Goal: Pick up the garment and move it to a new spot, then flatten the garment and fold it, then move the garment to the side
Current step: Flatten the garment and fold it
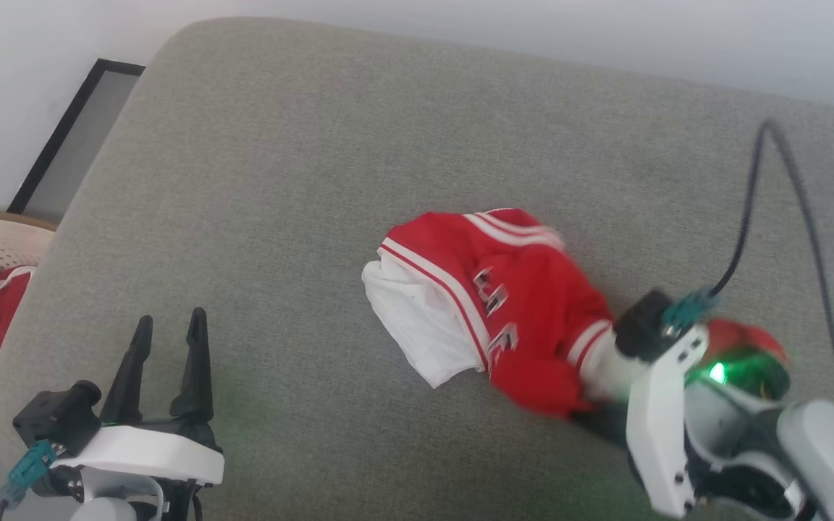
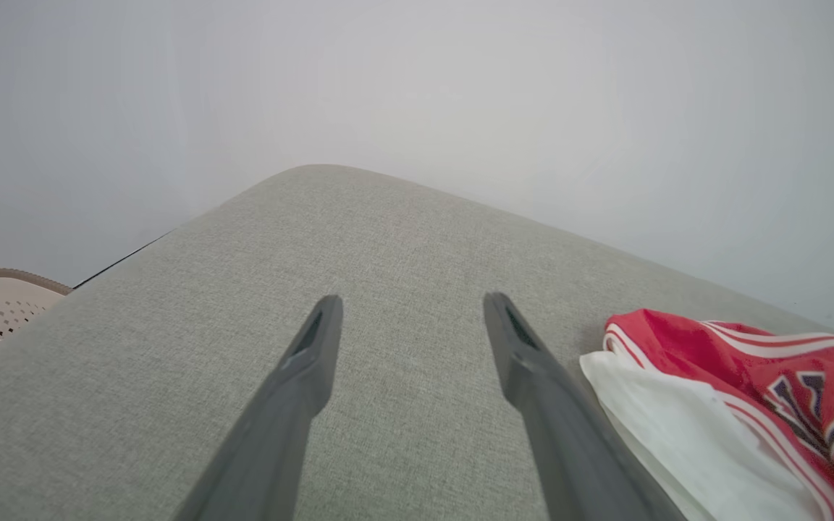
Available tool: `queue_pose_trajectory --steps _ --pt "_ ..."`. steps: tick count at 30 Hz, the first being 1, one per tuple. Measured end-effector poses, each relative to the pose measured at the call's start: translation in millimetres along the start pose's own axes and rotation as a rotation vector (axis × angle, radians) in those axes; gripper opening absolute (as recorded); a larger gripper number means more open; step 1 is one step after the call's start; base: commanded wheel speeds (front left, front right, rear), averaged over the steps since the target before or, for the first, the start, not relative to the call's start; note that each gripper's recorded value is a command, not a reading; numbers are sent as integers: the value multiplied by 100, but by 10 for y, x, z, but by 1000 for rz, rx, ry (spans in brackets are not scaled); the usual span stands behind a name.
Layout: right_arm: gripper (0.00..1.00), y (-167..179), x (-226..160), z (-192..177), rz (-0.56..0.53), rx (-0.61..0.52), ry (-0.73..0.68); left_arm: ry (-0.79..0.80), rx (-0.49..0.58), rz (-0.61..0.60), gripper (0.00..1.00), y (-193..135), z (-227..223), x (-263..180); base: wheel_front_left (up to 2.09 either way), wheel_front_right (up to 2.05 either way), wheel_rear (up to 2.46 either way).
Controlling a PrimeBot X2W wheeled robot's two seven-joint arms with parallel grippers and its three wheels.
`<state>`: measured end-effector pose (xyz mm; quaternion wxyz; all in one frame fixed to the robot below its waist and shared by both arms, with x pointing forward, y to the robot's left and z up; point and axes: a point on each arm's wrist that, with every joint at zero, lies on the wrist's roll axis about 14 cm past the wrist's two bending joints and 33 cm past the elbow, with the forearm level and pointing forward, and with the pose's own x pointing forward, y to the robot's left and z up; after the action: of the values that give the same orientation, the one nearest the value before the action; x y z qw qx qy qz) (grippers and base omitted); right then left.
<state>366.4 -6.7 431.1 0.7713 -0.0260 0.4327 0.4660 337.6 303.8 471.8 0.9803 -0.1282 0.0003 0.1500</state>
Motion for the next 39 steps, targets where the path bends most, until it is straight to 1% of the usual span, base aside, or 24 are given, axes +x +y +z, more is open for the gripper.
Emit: queue_pose_trajectory --steps 2,4,5,6,7,8,13,14,18,23,25,29,32,34,39 --pt "0 55 22 -138 15 15 38 1 0 -1 100 -4 -5 8 0 0 0" --pt "0 81 27 -205 17 25 47 1 -2 -3 100 -13 -8 15 0 0 0" --pt "31 81 23 -195 14 28 36 1 -3 -5 100 -19 -8 20 0 0 0" --pt "51 85 15 -186 12 30 29 0 -3 -7 100 -25 -7 24 0 0 0" --pt "98 80 5 -174 5 27 18 -1 -4 -9 100 -32 -5 28 0 0 0" --pt "100 85 -12 -144 2 29 2 -1 -4 -12 100 -39 -3 32 0 0 0" --pt "100 110 -162 48 -19 3 -83 -10 -5 -21 100 -52 25 22 0 0 0" --pt "100 110 -162 48 -19 3 -83 -10 -5 -21 100 -52 25 22 0 0 0" --pt "100 82 -341 220 -60 -23 -160 -12 -2 -23 100 -39 37 -17 0 0 0" --pt "100 -84 -561 345 -146 -36 -217 -20 -3 -28 100 -38 62 -61 0 0 0" --pt "100 -191 -629 392 -180 -20 -235 -28 -3 -28 100 -34 90 -73 0 0 0" --pt "100 -385 -665 420 -224 5 -225 -20 -2 -19 100 0 67 -132 0 0 0" --pt "100 -525 -631 389 -245 19 -186 -16 -5 -14 100 6 53 -157 0 0 0" --pt "100 -565 -564 365 -239 29 -158 -13 -5 -6 100 26 46 -171 0 0 0" --pt "100 -533 -303 264 -171 61 -67 -12 -4 11 100 69 44 -172 0 0 0"
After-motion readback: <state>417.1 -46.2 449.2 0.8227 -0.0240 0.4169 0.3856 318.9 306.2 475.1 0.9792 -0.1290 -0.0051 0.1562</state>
